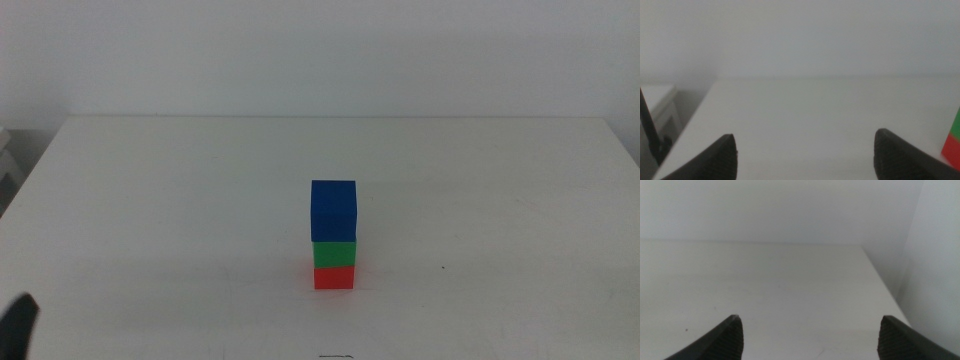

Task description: Stack red cubes first, then green, then blue cubes in a specific spot.

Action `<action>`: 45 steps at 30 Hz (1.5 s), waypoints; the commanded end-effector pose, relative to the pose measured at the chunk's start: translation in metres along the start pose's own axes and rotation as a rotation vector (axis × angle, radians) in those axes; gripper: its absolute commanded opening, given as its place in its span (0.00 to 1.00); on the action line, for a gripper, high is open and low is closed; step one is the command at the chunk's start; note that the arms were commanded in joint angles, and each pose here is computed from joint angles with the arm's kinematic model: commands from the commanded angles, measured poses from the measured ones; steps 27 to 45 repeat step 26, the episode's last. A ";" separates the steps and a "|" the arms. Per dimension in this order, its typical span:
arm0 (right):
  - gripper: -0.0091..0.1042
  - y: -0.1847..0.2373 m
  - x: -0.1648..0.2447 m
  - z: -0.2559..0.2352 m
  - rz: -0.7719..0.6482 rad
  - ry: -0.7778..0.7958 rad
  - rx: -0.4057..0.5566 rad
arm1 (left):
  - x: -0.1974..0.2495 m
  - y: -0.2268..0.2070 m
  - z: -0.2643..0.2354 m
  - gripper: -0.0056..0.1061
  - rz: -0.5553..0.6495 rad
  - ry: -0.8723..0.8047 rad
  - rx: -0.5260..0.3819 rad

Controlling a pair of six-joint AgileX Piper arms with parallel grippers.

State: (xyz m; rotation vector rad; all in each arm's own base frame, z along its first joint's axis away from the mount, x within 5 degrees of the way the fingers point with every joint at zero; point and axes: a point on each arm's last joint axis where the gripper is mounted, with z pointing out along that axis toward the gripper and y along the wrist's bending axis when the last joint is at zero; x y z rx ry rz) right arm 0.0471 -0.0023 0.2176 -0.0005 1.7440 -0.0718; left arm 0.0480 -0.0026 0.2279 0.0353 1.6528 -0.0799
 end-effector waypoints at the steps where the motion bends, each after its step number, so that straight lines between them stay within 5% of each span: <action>1: 0.73 -0.001 -0.010 -0.002 -0.012 -0.145 0.015 | -0.003 -0.001 -0.002 0.89 -0.008 -0.096 0.011; 45: 0.73 0.000 0.016 0.010 -0.007 -0.162 0.015 | 0.039 0.000 0.010 0.89 -0.005 0.021 0.007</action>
